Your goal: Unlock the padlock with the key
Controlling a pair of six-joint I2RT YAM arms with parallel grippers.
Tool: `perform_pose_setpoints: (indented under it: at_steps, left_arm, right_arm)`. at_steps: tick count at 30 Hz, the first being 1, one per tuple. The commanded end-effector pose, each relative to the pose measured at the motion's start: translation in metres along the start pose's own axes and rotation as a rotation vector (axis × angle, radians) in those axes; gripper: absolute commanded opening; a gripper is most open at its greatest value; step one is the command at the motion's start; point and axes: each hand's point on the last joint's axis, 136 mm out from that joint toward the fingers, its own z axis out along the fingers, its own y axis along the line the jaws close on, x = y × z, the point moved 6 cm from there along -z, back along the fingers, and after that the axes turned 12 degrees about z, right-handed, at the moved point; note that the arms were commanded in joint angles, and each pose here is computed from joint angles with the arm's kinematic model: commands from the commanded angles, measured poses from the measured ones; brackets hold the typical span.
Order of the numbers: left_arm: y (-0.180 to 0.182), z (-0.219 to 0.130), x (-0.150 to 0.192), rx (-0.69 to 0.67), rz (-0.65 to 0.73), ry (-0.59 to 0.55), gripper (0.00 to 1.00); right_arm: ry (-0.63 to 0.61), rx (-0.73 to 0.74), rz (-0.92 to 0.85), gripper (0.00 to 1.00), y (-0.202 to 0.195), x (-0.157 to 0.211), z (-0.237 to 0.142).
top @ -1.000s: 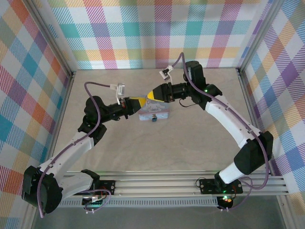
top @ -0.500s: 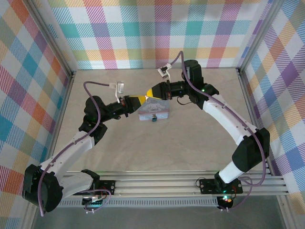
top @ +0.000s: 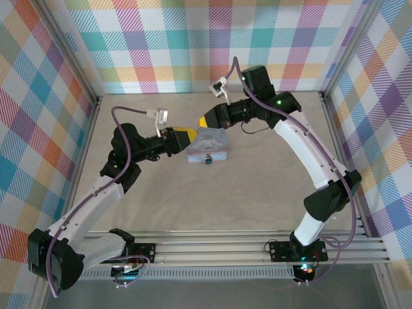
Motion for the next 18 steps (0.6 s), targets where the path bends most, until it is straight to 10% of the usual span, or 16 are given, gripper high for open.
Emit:
perform_pose_setpoints:
  at_steps: [1, 18]
  left_arm:
    - [-0.01, -0.001, -0.01, 0.055, 0.028, 0.003, 0.41]
    - [-0.014, 0.023, -0.007, 0.223, -0.08, 0.024, 0.35]
  right_arm:
    - [0.16, 0.117, -0.058, 0.0, -0.009, 0.029, -0.006]
    - [0.164, 0.041, -0.095, 0.0, 0.005, 0.029, -0.002]
